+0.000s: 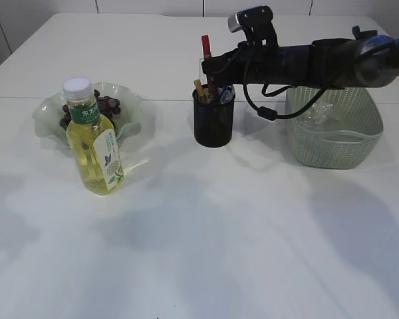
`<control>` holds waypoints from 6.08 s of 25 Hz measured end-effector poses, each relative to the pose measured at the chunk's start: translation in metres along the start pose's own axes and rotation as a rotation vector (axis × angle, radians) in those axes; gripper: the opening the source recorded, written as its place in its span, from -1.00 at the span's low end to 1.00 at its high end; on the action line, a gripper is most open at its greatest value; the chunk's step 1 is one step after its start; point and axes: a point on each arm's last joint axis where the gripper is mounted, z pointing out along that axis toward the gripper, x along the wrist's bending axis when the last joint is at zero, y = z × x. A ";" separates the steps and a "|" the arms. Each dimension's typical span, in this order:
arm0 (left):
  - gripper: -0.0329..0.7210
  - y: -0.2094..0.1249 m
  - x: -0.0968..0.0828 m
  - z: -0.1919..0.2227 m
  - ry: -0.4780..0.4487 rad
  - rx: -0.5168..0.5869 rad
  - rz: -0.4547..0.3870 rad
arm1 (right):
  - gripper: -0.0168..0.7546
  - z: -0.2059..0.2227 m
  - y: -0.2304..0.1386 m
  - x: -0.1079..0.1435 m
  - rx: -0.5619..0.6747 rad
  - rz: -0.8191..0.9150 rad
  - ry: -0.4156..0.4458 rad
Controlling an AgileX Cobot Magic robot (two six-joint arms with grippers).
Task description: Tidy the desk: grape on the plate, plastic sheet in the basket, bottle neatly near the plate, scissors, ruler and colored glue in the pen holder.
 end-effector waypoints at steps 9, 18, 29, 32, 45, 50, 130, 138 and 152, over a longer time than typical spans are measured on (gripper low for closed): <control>-0.24 0.000 0.000 0.000 0.000 0.000 0.000 | -0.02 0.000 0.000 0.000 0.000 0.000 0.000; -0.24 0.000 0.000 0.000 0.000 0.000 0.000 | 0.00 -0.028 0.043 0.001 0.098 0.169 -0.107; -0.24 0.000 0.001 0.000 0.007 -0.001 0.005 | 0.00 -0.123 0.100 0.033 0.595 0.384 -0.275; -0.24 0.000 0.003 0.000 0.030 -0.002 0.024 | 0.00 -0.145 0.109 0.035 0.675 0.394 -0.379; -0.21 -0.007 0.012 -0.010 0.136 0.033 0.071 | 0.00 -0.209 0.106 0.057 0.903 0.371 -0.537; -0.21 -0.020 0.012 -0.041 0.128 -0.051 0.036 | 0.00 -0.249 0.098 0.087 0.884 0.376 -0.544; 0.18 -0.216 0.029 -0.100 0.005 -0.667 0.144 | 0.00 -0.478 -0.046 0.270 0.297 0.212 -0.600; 0.34 -0.216 0.028 -0.100 0.003 -0.668 0.145 | 0.00 -0.476 -0.047 0.269 0.291 0.210 -0.601; 0.25 -0.216 0.028 -0.100 0.054 -0.675 0.089 | 0.00 -0.475 -0.047 0.270 0.283 0.265 -0.727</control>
